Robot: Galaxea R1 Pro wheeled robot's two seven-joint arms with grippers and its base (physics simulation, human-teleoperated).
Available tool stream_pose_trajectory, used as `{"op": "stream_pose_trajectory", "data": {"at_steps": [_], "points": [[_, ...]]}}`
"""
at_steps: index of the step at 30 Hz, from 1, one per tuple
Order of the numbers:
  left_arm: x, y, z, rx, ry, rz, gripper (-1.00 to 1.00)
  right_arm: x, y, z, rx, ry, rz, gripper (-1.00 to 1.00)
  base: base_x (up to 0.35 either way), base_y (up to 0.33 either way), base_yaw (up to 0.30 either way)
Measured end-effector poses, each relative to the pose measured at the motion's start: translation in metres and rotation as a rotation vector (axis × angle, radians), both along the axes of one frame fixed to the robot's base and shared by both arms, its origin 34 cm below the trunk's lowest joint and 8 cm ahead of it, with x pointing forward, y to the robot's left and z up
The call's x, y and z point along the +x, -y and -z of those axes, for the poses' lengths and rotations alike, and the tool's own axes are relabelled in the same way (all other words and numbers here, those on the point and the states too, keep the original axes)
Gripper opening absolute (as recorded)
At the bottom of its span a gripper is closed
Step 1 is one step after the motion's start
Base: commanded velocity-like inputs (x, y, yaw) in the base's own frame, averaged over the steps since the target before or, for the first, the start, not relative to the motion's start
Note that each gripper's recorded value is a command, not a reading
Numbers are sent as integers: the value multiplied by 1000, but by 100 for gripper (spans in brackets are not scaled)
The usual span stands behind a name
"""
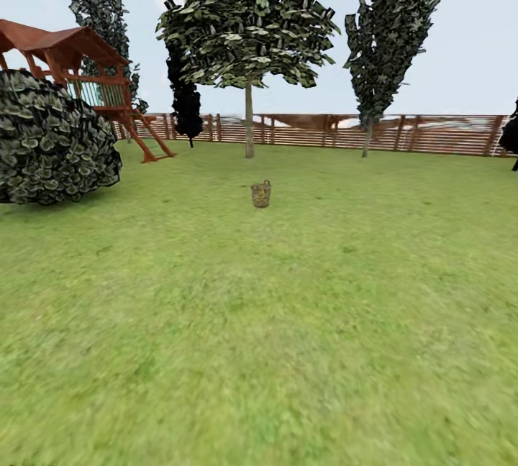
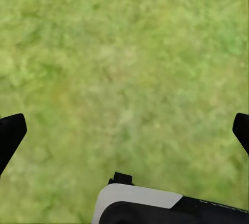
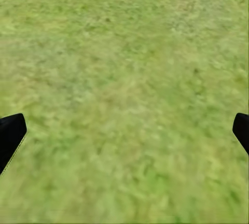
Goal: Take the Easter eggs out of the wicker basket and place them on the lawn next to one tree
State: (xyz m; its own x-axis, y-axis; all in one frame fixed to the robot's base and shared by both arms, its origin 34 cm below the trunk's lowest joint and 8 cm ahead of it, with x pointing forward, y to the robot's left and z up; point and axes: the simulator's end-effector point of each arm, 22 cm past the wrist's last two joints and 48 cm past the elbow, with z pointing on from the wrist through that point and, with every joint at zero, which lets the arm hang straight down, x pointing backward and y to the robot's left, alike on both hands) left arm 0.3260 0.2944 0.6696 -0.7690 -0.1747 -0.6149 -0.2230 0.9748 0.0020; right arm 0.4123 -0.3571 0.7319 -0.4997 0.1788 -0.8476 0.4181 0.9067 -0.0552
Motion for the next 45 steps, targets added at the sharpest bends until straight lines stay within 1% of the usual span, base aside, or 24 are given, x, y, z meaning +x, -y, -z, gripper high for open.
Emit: {"op": "stream_pose_trajectory", "data": {"at_steps": [3, 7, 30, 45], "points": [[0, 0, 0, 0, 0, 0, 100, 0, 9, -1, -13, 0, 2, 100, 332, 0, 254], [0, 0, 0, 0, 0, 0, 100, 0, 12, -2, -17, 0, 2, 100, 333, 0, 186], [0, 2, 0, -1, -1, 3, 100, -2, 11, -1, -16, -5, -1, 100, 333, 0, 13], [0, 2, 0, -1, -1, 3, 100, 0, 10, -2, -18, 5, -4, 100, 333, 0, 0]]}}
